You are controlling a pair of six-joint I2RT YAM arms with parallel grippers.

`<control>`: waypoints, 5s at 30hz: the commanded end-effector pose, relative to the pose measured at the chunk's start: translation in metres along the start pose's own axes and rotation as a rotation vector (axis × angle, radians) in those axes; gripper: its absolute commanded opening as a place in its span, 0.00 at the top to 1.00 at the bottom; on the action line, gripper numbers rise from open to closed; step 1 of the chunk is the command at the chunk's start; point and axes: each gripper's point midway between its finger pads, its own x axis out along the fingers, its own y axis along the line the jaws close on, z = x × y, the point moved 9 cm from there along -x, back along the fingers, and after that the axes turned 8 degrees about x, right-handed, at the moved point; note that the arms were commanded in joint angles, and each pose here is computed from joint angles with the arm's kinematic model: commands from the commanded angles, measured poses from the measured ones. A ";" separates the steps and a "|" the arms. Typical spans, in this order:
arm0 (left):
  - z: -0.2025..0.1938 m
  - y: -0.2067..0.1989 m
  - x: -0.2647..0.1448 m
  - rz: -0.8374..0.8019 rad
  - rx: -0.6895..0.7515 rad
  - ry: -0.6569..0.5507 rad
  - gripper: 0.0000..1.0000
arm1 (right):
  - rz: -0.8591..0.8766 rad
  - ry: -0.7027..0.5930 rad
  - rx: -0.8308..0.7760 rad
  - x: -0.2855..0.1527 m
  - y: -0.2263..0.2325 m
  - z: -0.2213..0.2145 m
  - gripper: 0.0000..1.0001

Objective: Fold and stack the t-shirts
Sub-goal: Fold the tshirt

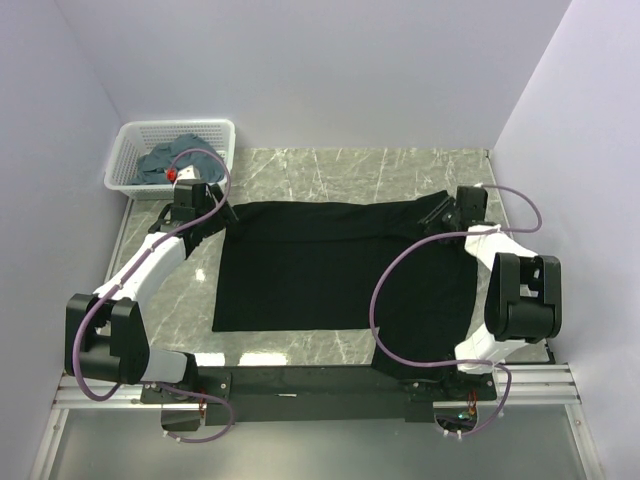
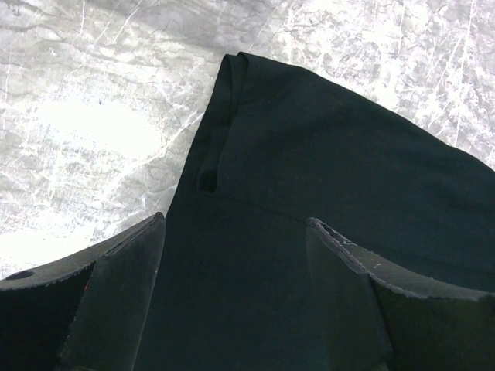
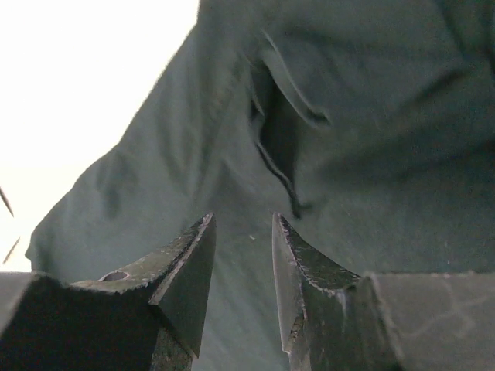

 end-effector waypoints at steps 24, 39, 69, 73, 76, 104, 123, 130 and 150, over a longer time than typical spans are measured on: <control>0.015 -0.007 -0.004 -0.023 0.013 -0.046 0.21 | 0.014 0.054 0.109 0.034 -0.019 -0.017 0.61; 0.016 -0.007 -0.005 -0.026 0.014 -0.046 0.21 | -0.009 0.022 0.084 0.020 -0.016 -0.012 0.96; 0.017 -0.007 -0.008 -0.024 0.017 -0.040 0.21 | -0.117 0.203 0.079 -0.045 -0.022 -0.051 0.98; 0.017 -0.007 -0.009 -0.025 0.017 -0.040 0.21 | -0.136 0.241 0.086 -0.050 -0.029 -0.074 0.97; 0.017 -0.007 -0.008 -0.024 0.017 -0.038 0.20 | -0.145 0.277 0.094 -0.052 -0.034 -0.095 0.97; 0.018 -0.007 -0.011 -0.027 0.023 -0.036 0.19 | -0.090 -0.253 -0.001 -0.044 0.000 0.048 0.56; 0.016 -0.002 -0.003 0.032 0.044 -0.027 0.19 | -0.333 -0.100 -0.160 0.045 -0.035 0.108 0.51; 0.014 -0.001 -0.001 0.035 0.049 -0.017 0.19 | -0.338 -0.039 -0.168 0.062 -0.031 0.116 0.52; 0.011 0.003 0.010 0.064 0.050 0.013 0.19 | -0.467 -0.091 -0.037 0.078 -0.061 0.169 0.99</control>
